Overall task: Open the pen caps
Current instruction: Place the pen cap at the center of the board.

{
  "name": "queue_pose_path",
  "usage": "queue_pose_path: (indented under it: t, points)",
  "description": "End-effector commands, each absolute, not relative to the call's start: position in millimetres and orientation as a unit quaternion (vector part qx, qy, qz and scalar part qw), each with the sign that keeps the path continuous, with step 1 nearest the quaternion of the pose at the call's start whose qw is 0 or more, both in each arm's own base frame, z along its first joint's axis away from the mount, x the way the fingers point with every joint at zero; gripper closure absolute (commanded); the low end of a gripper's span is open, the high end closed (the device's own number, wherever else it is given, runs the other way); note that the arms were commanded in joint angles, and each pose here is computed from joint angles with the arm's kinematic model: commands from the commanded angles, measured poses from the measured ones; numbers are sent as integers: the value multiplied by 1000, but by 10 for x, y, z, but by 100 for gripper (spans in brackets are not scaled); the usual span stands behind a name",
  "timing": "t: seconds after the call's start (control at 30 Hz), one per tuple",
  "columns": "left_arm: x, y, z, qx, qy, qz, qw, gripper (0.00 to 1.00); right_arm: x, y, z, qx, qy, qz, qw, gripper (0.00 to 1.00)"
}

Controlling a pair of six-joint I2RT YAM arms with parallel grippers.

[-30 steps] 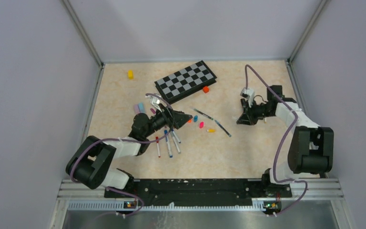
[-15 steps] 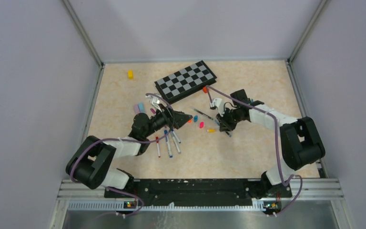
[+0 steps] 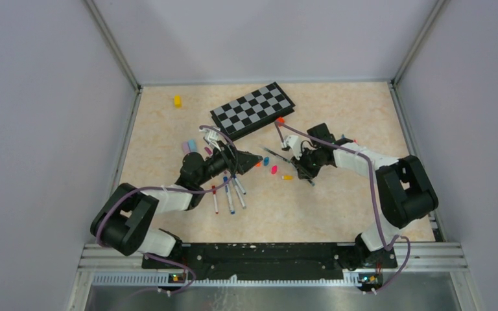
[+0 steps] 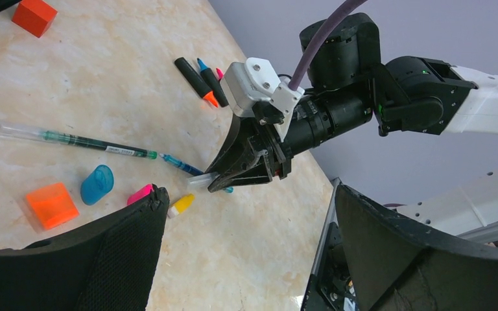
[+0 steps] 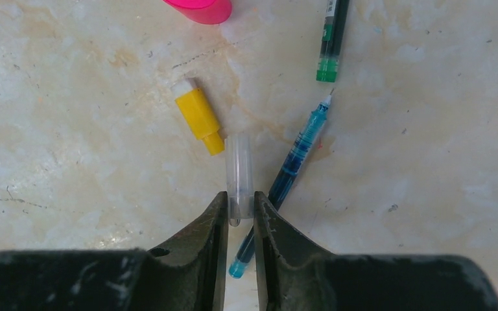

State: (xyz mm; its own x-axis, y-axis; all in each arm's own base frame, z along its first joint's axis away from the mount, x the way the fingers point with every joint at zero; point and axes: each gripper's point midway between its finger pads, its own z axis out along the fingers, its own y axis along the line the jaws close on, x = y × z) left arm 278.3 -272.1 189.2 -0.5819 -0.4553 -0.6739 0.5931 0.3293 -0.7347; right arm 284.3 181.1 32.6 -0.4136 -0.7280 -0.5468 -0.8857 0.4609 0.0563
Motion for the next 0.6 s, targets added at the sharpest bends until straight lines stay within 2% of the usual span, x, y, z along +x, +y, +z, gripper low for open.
queue_pose_path:
  t: [0.0, 0.23, 0.57]
  points:
    - [2799, -2739, 2092, 65, 653, -590, 470, 1, 2894, 1870, 362, -494, 819, 168, 238, 79]
    - [2792, -2738, 2101, 67, 653, -589, 472, 1, 2878, 1910, 411, -492, 818, 181, 237, 72]
    - [2816, -2668, 2196, 83, 651, -562, 504, 1, 2975, 2155, 833, -489, 791, 238, 282, 70]
